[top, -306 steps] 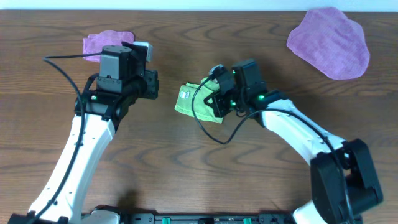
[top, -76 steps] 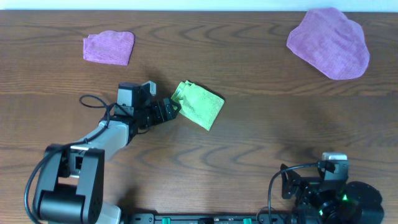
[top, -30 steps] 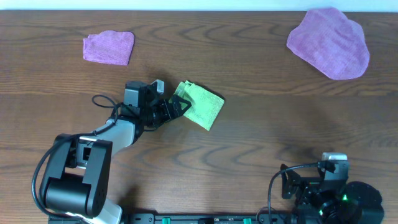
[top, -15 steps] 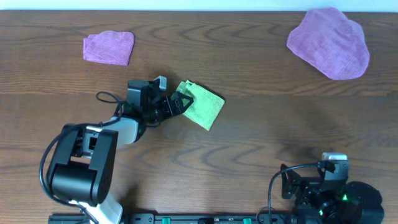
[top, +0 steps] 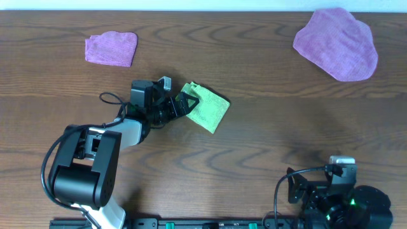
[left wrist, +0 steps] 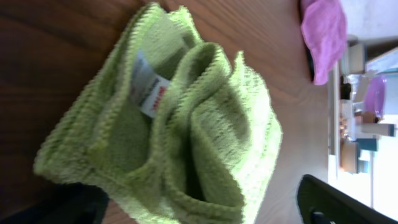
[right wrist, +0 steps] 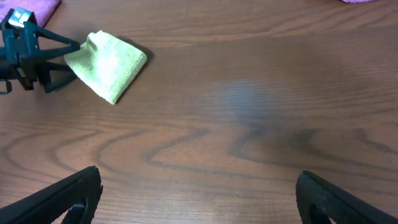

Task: Fold the cloth
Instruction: 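Grasp the folded green cloth's edge with the left gripper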

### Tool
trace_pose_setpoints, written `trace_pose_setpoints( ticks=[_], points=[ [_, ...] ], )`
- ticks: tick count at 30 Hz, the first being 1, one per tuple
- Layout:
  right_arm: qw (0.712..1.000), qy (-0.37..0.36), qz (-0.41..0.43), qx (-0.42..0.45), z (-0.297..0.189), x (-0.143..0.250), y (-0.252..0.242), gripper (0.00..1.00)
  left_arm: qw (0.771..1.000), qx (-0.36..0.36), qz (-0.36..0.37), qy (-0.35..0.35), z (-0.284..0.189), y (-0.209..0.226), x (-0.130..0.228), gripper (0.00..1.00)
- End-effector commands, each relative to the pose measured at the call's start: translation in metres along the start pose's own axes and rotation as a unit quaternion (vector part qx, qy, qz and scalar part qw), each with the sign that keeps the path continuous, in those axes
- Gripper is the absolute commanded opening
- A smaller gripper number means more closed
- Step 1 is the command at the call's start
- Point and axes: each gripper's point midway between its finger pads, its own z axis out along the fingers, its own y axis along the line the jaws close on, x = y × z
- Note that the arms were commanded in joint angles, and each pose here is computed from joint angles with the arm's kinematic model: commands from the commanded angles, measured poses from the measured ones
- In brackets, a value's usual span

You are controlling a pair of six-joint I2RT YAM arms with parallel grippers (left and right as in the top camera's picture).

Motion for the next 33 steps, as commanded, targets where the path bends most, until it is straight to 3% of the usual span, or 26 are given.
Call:
trace_pose_setpoints(
  ticks=[1, 15, 27, 28, 33],
  points=[
    [1.000, -0.001, -0.004, 0.003, 0.000, 0.000, -0.001, 0.99, 0.997, -0.076, -0.032, 0.013, 0.005, 0.045, 0.022, 0.96],
    [1.000, -0.002, -0.004, 0.003, 0.000, 0.000, -0.001, 0.99, 0.990, -0.133, -0.042, 0.023, 0.003, 0.072, 0.033, 0.96],
    [1.000, -0.001, -0.004, 0.003, 0.000, 0.000, -0.001, 0.99, 0.972, -0.227, -0.062, 0.029, -0.010, 0.108, 0.046, 1.00],
    [1.000, -0.001, -0.004, 0.003, 0.000, 0.000, -0.001, 0.99, 0.971, -0.228, -0.063, 0.030, -0.010, 0.108, 0.047, 0.94],
    [1.000, -0.001, -0.004, 0.003, 0.000, 0.000, -0.001, 0.99, 0.970, -0.232, -0.063, 0.030, -0.010, 0.110, 0.047, 0.88]
  ],
)
